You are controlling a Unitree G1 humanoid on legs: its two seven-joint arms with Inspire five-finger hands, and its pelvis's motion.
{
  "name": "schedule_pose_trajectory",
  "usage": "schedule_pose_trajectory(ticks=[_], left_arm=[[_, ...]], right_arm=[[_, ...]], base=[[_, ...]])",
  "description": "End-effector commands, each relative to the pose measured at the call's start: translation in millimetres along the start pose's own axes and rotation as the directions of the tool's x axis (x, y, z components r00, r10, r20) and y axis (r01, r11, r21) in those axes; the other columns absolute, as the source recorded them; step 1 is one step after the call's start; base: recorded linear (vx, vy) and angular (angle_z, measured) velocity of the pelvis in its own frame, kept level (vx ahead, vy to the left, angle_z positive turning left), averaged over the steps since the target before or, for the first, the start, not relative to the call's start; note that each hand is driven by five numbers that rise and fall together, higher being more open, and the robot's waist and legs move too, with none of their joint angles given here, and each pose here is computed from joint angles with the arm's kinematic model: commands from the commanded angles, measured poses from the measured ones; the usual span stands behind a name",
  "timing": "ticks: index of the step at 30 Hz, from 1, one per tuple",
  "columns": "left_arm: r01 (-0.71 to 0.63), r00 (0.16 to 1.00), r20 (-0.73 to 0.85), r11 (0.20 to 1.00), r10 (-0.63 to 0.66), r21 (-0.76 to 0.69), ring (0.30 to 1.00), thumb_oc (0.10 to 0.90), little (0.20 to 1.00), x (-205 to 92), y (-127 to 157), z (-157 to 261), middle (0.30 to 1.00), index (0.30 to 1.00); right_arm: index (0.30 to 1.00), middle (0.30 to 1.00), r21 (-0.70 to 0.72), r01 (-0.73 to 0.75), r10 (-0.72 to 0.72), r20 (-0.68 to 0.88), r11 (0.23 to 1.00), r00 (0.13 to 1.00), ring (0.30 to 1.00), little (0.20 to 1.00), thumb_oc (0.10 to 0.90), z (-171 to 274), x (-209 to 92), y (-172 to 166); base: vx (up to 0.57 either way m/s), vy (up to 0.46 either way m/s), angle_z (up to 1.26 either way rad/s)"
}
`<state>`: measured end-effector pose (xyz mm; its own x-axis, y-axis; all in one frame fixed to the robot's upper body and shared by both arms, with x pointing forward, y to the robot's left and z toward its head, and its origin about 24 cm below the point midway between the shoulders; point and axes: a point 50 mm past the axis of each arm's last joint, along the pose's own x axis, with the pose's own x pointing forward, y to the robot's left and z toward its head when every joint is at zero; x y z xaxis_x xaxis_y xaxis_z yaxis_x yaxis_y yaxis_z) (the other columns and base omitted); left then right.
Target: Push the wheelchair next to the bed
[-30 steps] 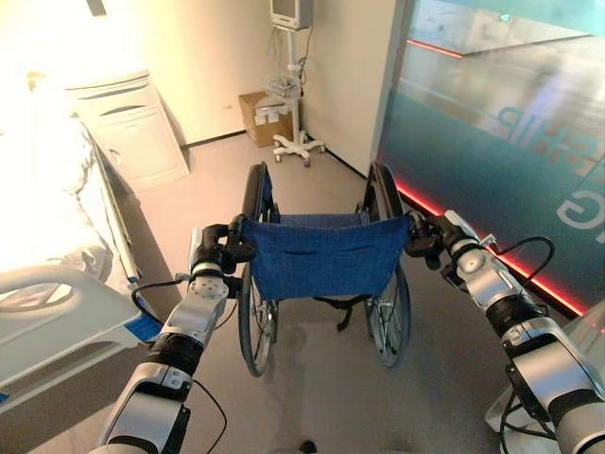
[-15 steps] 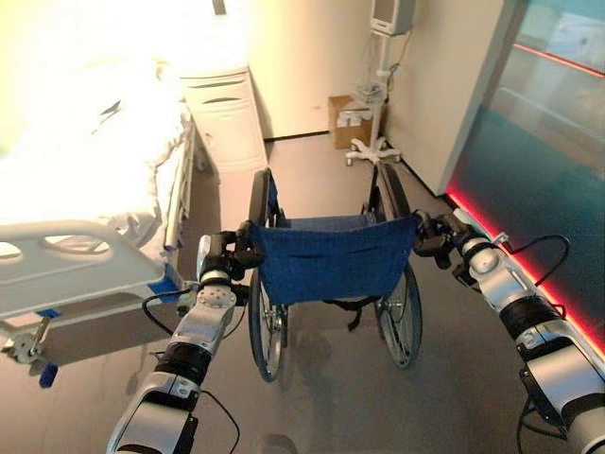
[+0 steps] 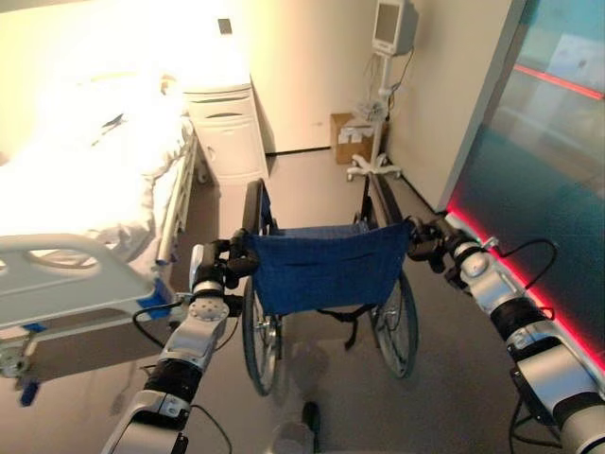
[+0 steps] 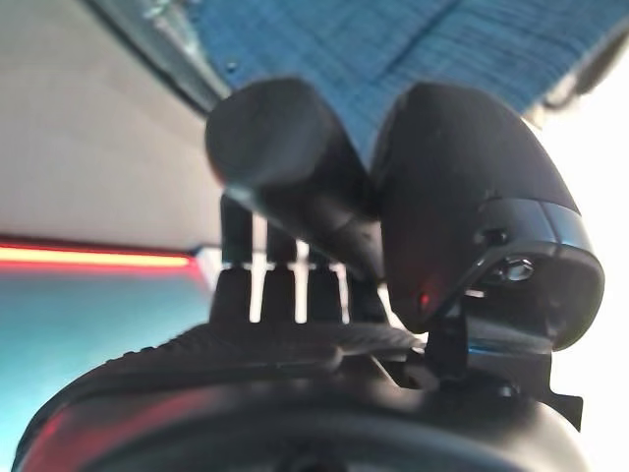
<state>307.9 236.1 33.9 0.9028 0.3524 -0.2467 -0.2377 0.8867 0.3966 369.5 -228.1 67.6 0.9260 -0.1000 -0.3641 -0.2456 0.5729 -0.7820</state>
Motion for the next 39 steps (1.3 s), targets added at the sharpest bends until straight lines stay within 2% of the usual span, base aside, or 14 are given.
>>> schedule_pose_trajectory(ticks=[1, 4, 8, 14, 18, 24, 35, 39], left_arm=[[0.175, 0.956, -0.264, 0.968, -0.124, 0.179, 0.3, 0.4, 0.3, -22.8, -8.7, -79.7, 0.3, 0.3], [0.141, 0.953, -0.29, 0.972, -0.083, 0.186, 0.3, 0.4, 0.3, -22.5, 0.9, -83.0, 0.3, 0.3], [0.126, 0.954, -0.293, 0.969, -0.06, 0.213, 0.3, 0.4, 0.3, -19.2, 13.1, -79.2, 0.3, 0.3], [0.117, 0.971, -0.231, 0.966, -0.062, 0.231, 0.3, 0.4, 0.3, -3.2, 20.9, -54.9, 0.3, 0.3], [0.163, 0.974, -0.193, 0.954, -0.115, 0.251, 0.3, 0.4, 0.3, -0.9, 9.0, -45.4, 0.3, 0.3], [0.182, 0.975, -0.178, 0.946, -0.136, 0.269, 0.3, 0.4, 0.3, -7.5, -6.5, -50.8, 0.3, 0.3], [0.219, 0.954, -0.243, 0.962, -0.176, 0.165, 0.3, 0.4, 0.3, -9.0, -25.5, -56.7, 0.3, 0.3], [0.248, 0.949, -0.241, 0.951, -0.202, 0.182, 0.3, 0.4, 0.3, -6.9, -31.0, -51.7, 0.3, 0.3]], right_arm=[[0.3, 0.3, -0.319, -0.033, 0.053, 0.056, 0.947, 0.997, 0.3, 0.3, 0.4, 9.4, -0.6, -12.6], [0.3, 0.3, -0.322, -0.073, 0.106, 0.086, 0.944, 0.991, 0.3, 0.3, 0.4, 16.3, -1.4, 1.8], [0.3, 0.3, -0.316, -0.085, 0.12, 0.092, 0.945, 0.988, 0.3, 0.3, 0.4, 6.0, -8.8, 1.5], [0.3, 0.3, -0.314, -0.026, 0.06, 0.1, 0.949, 0.993, 0.3, 0.3, 0.4, 5.4, -9.8, -0.6], [0.3, 0.3, -0.287, 0.012, 0.007, 0.066, 0.958, 0.998, 0.3, 0.3, 0.4, -13.2, -14.4, -6.2], [0.3, 0.3, -0.264, 0.011, 0.0, 0.043, 0.964, 0.999, 0.3, 0.3, 0.4, -13.2, -15.4, -14.7], [0.3, 0.3, -0.305, -0.026, 0.025, -0.008, 0.952, 1.0, 0.3, 0.3, 0.4, -22.6, -13.2, -29.9], [0.3, 0.3, -0.282, -0.027, 0.013, -0.053, 0.959, 0.999, 0.3, 0.3, 0.4, -33.8, -13.8, -32.5]], base=[[0.5, 0.152, 0.06], [0.44, 0.146, -0.22], [0.41, 0.117, -0.3], [0.19, -0.153, 0.3], [0.3, -0.333, 0.79], [0.36, -0.369, 1.0], [0.32, -0.298, 0.6], [0.24, -0.176, 0.39]])
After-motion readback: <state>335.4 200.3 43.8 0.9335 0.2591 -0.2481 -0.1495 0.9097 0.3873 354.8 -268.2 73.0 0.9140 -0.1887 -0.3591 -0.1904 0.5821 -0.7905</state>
